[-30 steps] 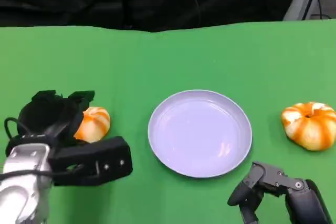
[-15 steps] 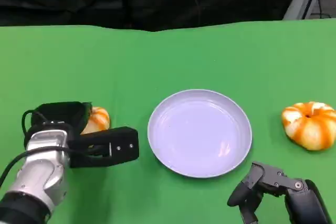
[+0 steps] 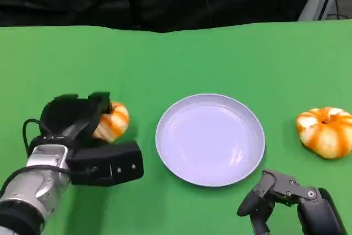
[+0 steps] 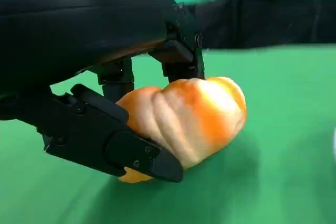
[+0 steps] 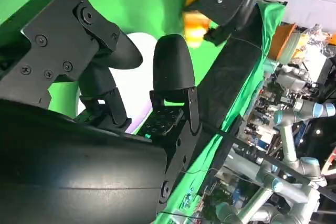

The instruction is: Grasp the bread from the table and place it into the plate.

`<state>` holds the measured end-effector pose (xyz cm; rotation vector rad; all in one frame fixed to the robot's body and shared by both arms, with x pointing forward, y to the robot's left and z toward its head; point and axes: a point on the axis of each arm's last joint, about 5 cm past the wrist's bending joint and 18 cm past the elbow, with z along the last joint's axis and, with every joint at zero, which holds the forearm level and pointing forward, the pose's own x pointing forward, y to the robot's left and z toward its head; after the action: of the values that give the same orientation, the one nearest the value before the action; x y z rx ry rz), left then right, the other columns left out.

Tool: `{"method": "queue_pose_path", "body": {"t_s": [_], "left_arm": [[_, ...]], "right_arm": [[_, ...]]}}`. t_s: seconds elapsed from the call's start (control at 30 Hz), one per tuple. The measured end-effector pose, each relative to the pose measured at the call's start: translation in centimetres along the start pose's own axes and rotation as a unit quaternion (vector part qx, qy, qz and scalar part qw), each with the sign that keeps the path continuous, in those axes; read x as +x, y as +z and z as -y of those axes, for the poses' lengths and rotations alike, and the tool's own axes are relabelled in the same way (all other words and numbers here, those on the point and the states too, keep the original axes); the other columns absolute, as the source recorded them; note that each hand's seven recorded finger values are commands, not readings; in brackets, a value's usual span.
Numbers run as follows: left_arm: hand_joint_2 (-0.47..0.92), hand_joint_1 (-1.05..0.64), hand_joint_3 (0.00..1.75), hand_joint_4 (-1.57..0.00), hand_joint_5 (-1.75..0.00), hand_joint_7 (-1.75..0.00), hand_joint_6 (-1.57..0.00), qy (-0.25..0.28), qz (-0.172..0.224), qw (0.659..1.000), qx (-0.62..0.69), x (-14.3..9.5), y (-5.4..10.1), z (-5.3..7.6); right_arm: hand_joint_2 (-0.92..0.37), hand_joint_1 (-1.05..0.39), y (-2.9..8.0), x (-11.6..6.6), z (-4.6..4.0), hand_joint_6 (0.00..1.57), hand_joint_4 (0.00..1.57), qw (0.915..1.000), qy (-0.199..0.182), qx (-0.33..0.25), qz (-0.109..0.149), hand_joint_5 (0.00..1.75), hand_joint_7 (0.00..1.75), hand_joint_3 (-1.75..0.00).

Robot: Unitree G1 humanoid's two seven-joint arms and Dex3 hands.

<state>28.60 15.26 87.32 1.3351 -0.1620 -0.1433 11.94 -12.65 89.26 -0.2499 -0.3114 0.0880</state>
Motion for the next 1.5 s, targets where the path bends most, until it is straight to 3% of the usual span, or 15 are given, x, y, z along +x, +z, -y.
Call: {"method": "queue_pose_path", "body": {"t_s": [0.07, 0.2, 0.37, 0.53, 0.93, 1.5], "left_arm": [[0.82, -0.20, 0.27, -0.85, -1.75, -1.75, -0.57, 0.019, 0.001, 1.000, -0.001, 0.0, -0.1, 0.0], [0.60, -0.20, 0.79, -0.88, -1.75, -1.75, -0.66, 0.090, 0.024, 0.996, -0.005, 0.1, 0.1, -0.6], [0.51, -0.20, 1.07, -0.90, -1.75, -1.75, -0.69, 0.142, 0.071, 0.987, -0.032, 0.4, 1.6, -1.5], [0.48, -0.18, 1.12, -0.92, -1.75, -1.75, -0.70, 0.155, 0.107, 0.979, -0.079, 0.7, 4.5, -1.5], [0.43, -0.19, 1.11, -0.91, -1.75, -1.75, -0.70, 0.117, 0.153, 0.972, -0.136, 0.8, 9.2, -0.4], [0.42, -0.19, 1.12, -0.91, -1.75, -1.75, -0.70, 0.120, 0.157, 0.971, -0.135, 1.1, 9.4, -0.7]], "right_arm": [[-0.28, 0.02, 0.0, 0.0, 0.01, 0.86, 0.85, 1.0000, 0.000, 0.001, 0.000, 1.61, 1.28, -1.38], [-0.28, 0.01, 0.0, 0.0, 0.01, 0.86, 0.85, 1.0000, 0.000, 0.001, 0.000, 1.59, 1.28, -1.37], [-0.29, 0.01, 0.0, 0.0, 0.01, 0.86, 0.85, 1.0000, 0.000, 0.001, 0.002, 1.59, 1.28, -1.36], [-0.28, 0.01, -0.1, 0.0, -0.02, 0.86, 0.84, 1.0000, 0.001, 0.001, 0.002, 1.59, 1.27, -1.37], [-0.28, 0.01, -0.1, -0.1, -0.04, 0.85, 0.83, 1.0000, 0.001, 0.002, 0.005, 1.60, 1.27, -1.39], [-0.27, 0.01, -0.1, -0.1, -0.04, 0.86, 0.83, 1.0000, 0.001, 0.002, 0.003, 1.60, 1.27, -1.39]]}}
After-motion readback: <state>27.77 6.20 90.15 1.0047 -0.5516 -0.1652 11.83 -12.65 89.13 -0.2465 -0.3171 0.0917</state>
